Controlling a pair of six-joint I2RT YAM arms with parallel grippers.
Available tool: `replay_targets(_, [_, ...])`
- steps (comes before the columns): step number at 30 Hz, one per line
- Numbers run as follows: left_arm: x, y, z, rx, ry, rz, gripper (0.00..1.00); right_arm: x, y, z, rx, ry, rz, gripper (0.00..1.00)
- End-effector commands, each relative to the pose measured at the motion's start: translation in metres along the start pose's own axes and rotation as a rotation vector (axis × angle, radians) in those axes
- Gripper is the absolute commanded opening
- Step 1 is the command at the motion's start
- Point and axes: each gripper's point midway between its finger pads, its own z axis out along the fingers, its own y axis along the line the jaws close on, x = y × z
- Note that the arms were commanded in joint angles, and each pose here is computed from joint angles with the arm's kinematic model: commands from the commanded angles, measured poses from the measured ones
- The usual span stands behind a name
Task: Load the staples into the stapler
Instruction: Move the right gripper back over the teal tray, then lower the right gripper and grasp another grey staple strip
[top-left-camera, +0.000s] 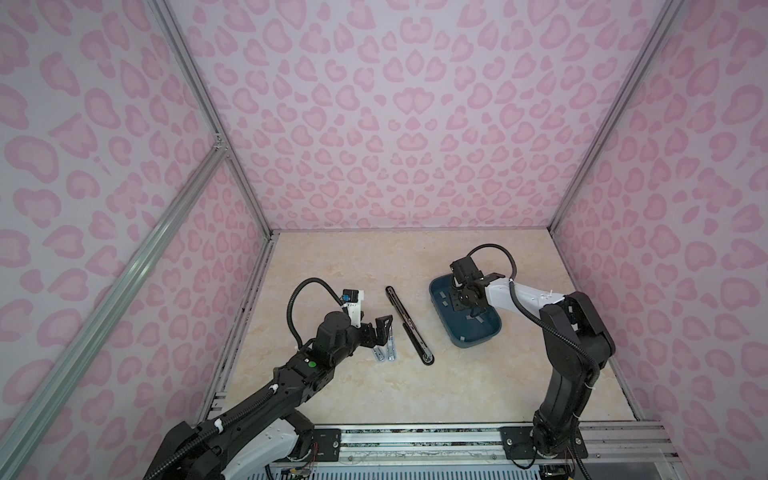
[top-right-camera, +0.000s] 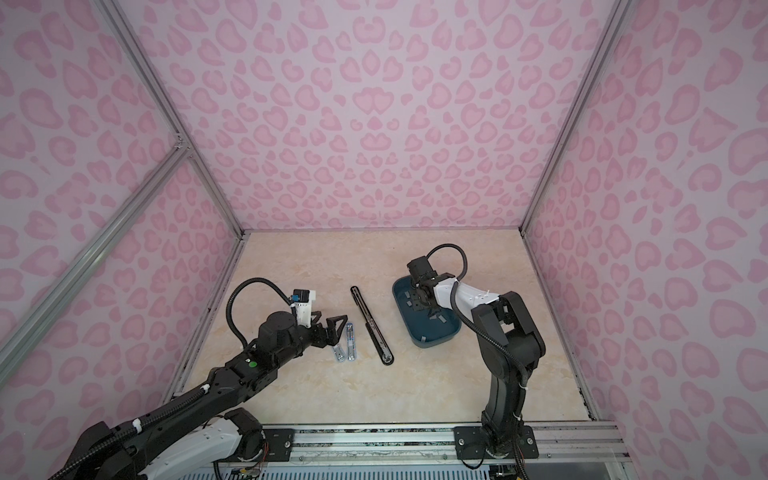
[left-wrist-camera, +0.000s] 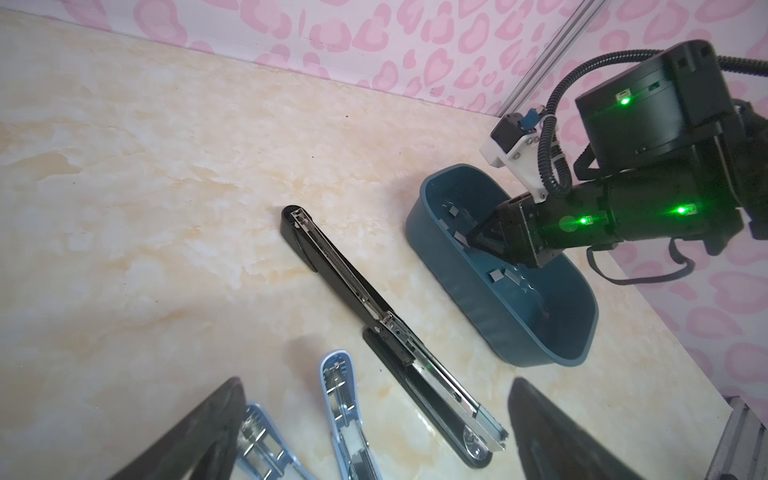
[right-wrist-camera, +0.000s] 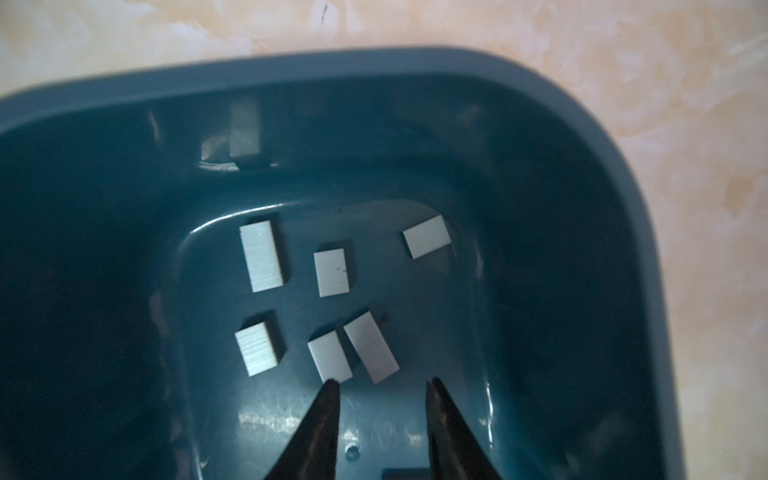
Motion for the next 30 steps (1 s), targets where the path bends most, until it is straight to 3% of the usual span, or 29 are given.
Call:
replay_targets(1, [-0.005,0.002,-0.003,-0.012,-0.03,0.011,1.0,0.005,-0.001,0.006,0.007,0.026,0.0,0.36])
replay_targets(30, [-0.002,0.005,0.004,-0.026,-0.008,0.005,1.0,0.011,-0.002,0.031,0.011,0.085,0.025,0.38])
